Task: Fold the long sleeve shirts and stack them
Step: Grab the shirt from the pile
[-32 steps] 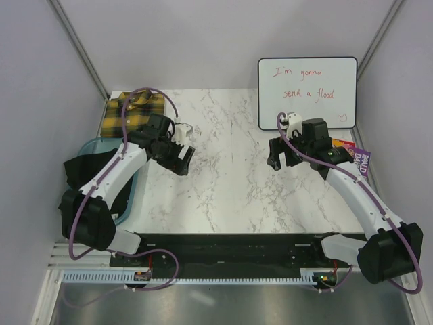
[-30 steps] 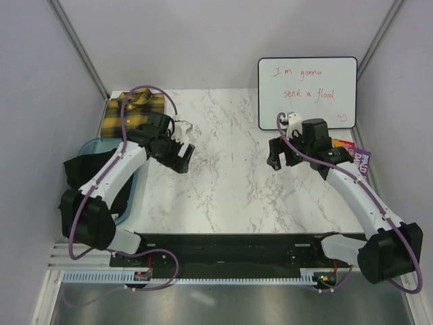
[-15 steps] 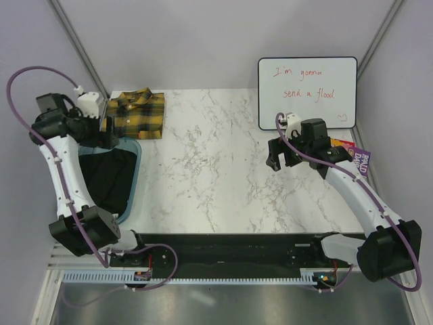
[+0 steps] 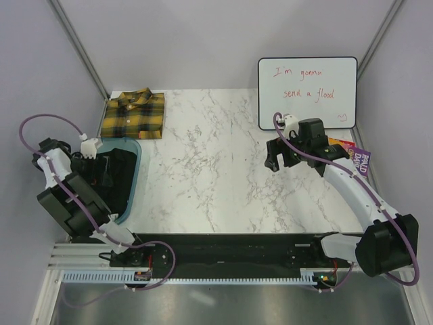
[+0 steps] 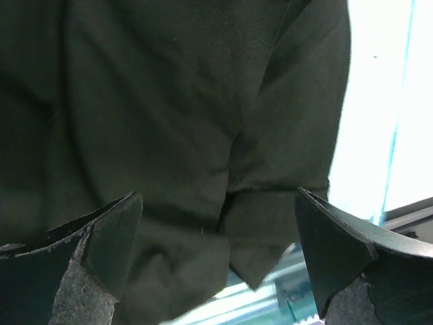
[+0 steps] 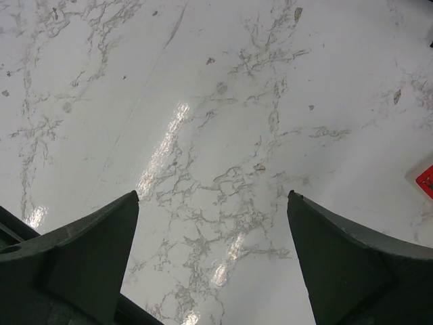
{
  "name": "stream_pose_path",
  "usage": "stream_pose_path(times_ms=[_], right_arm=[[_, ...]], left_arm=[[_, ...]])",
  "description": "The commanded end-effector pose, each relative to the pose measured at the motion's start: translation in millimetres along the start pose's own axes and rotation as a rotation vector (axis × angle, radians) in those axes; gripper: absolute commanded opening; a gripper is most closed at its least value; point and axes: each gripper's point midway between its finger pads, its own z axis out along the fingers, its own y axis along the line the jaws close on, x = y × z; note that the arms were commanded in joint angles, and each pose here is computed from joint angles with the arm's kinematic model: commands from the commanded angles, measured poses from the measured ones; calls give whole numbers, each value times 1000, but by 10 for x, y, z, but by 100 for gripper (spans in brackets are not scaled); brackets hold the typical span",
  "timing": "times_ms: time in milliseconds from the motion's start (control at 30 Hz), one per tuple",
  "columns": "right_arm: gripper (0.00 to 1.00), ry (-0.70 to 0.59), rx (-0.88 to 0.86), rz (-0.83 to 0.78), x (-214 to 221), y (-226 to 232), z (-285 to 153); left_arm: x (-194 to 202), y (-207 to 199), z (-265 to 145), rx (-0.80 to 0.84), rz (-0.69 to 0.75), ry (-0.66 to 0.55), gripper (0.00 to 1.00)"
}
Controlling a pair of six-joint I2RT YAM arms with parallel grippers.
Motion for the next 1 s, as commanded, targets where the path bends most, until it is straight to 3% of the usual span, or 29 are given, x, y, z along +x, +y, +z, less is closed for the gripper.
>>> stream_pose_path(times_ms=[0, 133, 233, 267, 333, 367, 400, 433, 500, 633, 733, 767, 833, 867, 967], right_arm=[[98, -42, -2, -22, -193, 1, -58], [98, -34, -5, -21, -185, 5, -43], [98, -27, -11, -20, -198, 12, -46], [98, -27, -11, -20, -205, 12, -47], [98, -24, -15, -21, -213, 22, -47], [98, -23, -15, -20, -213, 20, -51], [98, -23, -17, -18, -218, 25, -56], [98, -23, -19, -17, -211, 30, -60], [98, -29, -23, -16, -216, 44, -75], [98, -44, -30, -7, -266, 59, -73], [98, -44, -32, -3, -299, 52, -53], [98, -45, -28, 1, -307, 41, -51], [98, -56, -19, 4, -348, 13, -74], [98, -63, -17, 7, -366, 15, -94], [98, -76, 2, 16, -392, -41, -136]], left_arm=[[-4, 197, 390, -17, 84, -30, 99], [220, 307, 751, -105, 129, 26, 99], [340, 341, 886, -123, 123, 55, 90], [348, 354, 886, -129, 117, 59, 71], [293, 371, 800, -140, 111, 52, 44], [228, 343, 729, -133, 95, 31, 17], [24, 406, 542, -152, 100, -20, 8], [-88, 214, 348, -99, 88, -59, 2], [-558, 133, -151, -110, 135, -181, 2], [-1418, -448, -1135, -89, 248, -407, 2], [-1949, -1140, -1629, -44, 363, -518, 2], [-2198, -1535, -1833, -2, 412, -582, 2], [-2402, -1934, -2034, 44, 423, -639, 2], [-2535, -2366, -2295, 92, 515, -722, 2], [-2659, -3049, -2476, 254, 573, -791, 2]])
